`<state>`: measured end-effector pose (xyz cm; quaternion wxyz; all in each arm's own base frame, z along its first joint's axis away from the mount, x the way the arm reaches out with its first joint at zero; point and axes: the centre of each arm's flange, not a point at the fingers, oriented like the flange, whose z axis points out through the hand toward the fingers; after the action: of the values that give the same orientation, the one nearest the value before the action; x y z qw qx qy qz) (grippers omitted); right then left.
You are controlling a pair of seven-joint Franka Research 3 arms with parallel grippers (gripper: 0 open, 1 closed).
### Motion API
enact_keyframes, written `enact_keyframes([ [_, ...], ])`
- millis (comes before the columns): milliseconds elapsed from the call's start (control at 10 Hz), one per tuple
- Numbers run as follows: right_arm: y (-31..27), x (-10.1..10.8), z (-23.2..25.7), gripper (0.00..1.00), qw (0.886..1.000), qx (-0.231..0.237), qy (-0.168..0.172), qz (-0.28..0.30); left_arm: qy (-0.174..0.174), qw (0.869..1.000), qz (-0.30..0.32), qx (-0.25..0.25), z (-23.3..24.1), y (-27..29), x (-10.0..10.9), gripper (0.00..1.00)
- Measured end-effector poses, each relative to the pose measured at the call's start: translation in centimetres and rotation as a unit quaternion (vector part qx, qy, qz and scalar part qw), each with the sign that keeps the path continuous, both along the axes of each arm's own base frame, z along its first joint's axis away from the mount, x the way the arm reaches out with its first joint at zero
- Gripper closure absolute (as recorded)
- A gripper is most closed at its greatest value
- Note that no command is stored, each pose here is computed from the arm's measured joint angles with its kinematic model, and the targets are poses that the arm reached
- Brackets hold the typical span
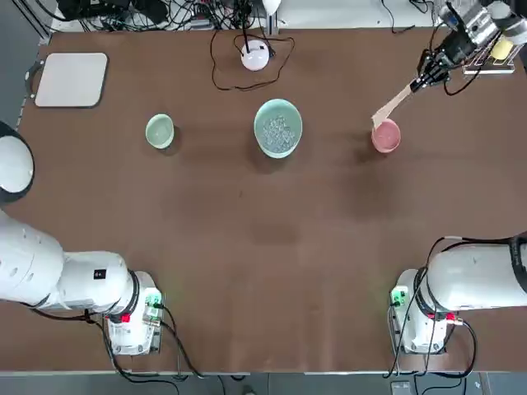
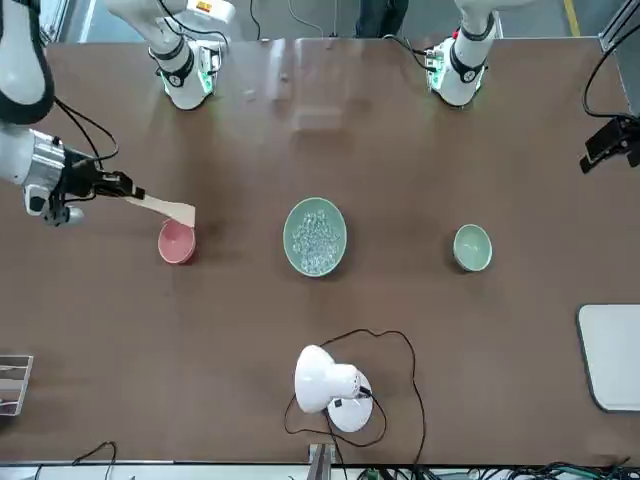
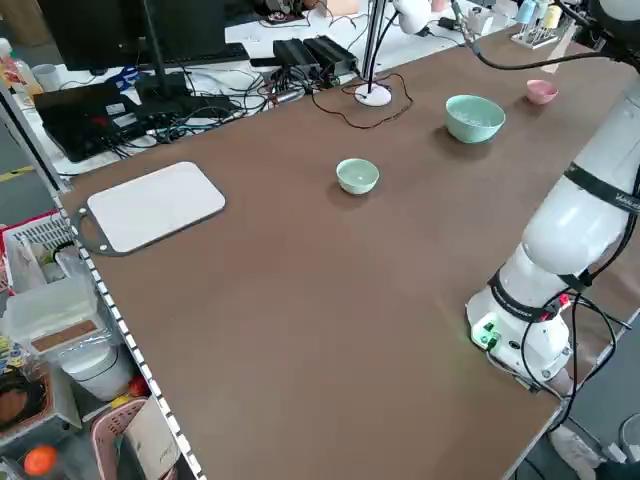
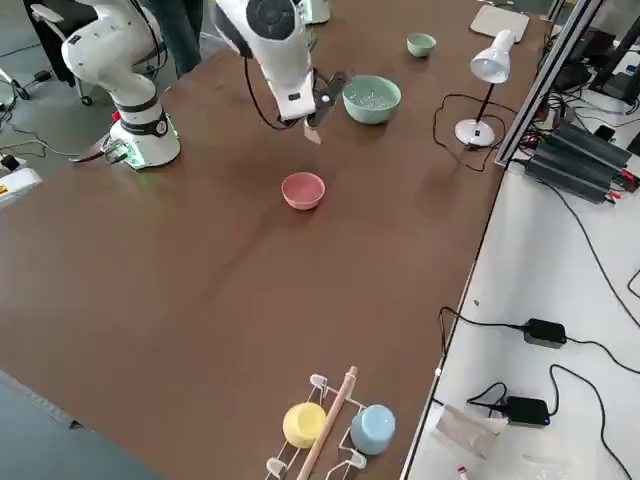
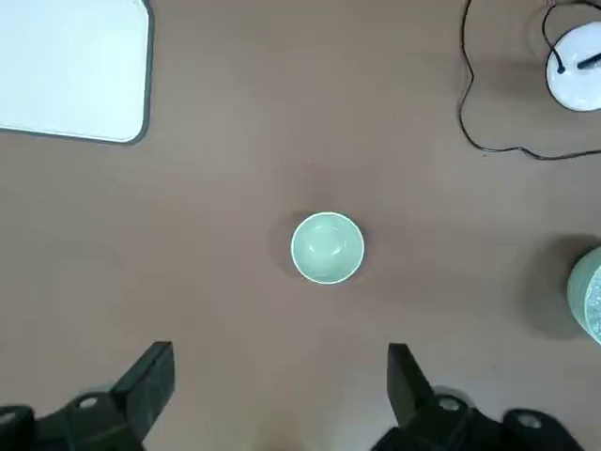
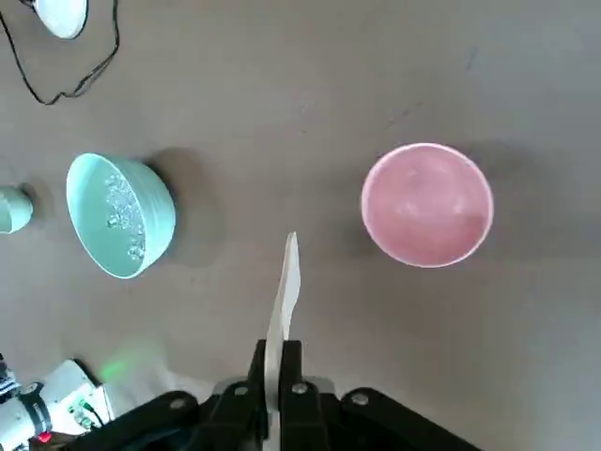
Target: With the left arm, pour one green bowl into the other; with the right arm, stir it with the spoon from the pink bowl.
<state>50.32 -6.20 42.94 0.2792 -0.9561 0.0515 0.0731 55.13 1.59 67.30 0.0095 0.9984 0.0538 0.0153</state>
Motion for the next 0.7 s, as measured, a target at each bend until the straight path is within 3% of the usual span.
enact_keyframes([
  [400,-6.4,-3.1,-4.0,0.94,0.996,0.076,-0.047,-0.007,-0.014,1.000,0.001,0.001,0.0,0.2,0.5,0.00],
  [700,-8.2,-3.6,-6.6,0.94,0.994,0.096,-0.057,-0.006,-0.014,1.000,0.002,0.001,0.0,0.2,0.5,0.00],
])
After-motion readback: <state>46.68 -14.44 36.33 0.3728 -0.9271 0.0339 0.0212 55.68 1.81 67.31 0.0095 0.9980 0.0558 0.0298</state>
